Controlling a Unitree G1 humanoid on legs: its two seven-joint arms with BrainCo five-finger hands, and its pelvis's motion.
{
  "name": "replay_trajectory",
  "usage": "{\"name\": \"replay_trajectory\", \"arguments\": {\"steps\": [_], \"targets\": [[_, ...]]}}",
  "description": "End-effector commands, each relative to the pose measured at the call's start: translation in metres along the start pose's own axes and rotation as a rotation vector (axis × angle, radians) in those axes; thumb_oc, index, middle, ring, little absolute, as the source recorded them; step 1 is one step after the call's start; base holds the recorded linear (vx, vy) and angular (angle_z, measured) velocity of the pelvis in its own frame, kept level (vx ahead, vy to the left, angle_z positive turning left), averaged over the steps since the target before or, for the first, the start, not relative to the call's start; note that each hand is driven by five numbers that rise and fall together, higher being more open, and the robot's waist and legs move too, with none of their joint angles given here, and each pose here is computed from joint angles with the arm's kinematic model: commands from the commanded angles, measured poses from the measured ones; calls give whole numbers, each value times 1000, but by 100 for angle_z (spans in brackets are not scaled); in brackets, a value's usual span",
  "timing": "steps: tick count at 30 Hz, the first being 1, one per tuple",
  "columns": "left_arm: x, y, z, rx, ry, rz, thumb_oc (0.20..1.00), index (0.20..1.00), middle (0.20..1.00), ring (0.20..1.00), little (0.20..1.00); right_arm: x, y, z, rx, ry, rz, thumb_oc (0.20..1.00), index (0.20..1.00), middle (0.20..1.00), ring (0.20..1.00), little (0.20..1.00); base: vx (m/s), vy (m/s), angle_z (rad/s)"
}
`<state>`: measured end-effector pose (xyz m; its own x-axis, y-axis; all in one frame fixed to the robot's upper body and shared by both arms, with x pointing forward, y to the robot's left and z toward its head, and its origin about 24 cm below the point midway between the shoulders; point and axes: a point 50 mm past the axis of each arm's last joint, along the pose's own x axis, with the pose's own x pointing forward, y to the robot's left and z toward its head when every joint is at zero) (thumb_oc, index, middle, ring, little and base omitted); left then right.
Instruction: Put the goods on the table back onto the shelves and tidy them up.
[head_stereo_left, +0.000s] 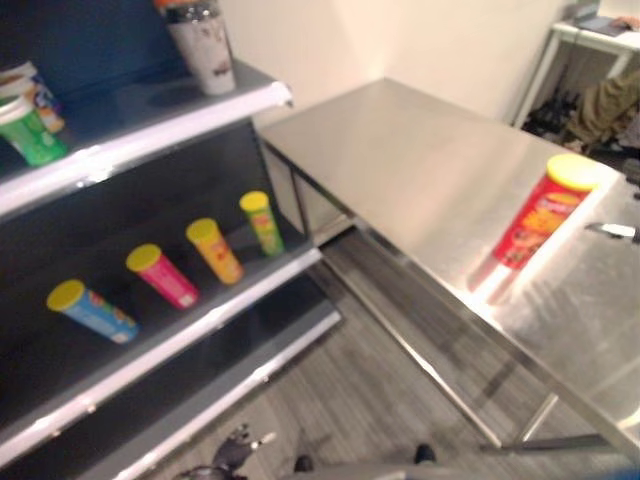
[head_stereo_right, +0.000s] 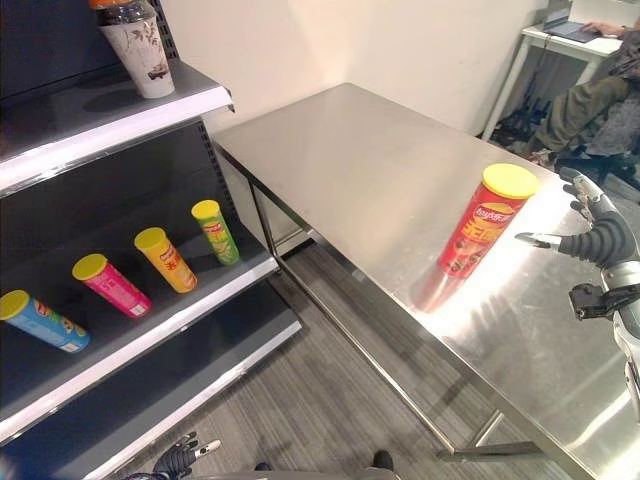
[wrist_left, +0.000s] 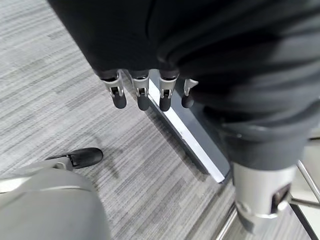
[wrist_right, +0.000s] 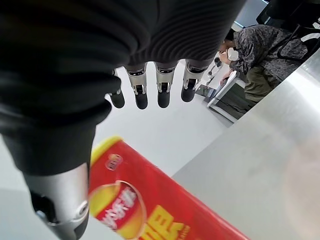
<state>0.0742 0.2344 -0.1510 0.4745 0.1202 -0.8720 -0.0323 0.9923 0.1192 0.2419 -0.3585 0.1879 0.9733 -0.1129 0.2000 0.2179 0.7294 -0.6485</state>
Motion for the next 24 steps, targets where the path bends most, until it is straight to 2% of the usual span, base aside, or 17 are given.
{"name": "replay_trajectory", "arguments": {"steps": [1,14,24], "targets": [[3,30,27,33,-79,71,1000,1000,1000,1000,1000,21,-12,24,-10,-103,-66,1000,1000,1000,1000,1000,14,-34,10],[1,32,23,23,-68,82,1000,1000,1000,1000,1000,32,-12,25,48,-109,-156,1000,1000,1000,1000,1000,11,-25,6],[0,32,21,26,-62,74,1000,1000,1000,1000,1000,35,-6,16,88,-59,-83,1000,1000,1000,1000,1000,3,-9,6]]}}
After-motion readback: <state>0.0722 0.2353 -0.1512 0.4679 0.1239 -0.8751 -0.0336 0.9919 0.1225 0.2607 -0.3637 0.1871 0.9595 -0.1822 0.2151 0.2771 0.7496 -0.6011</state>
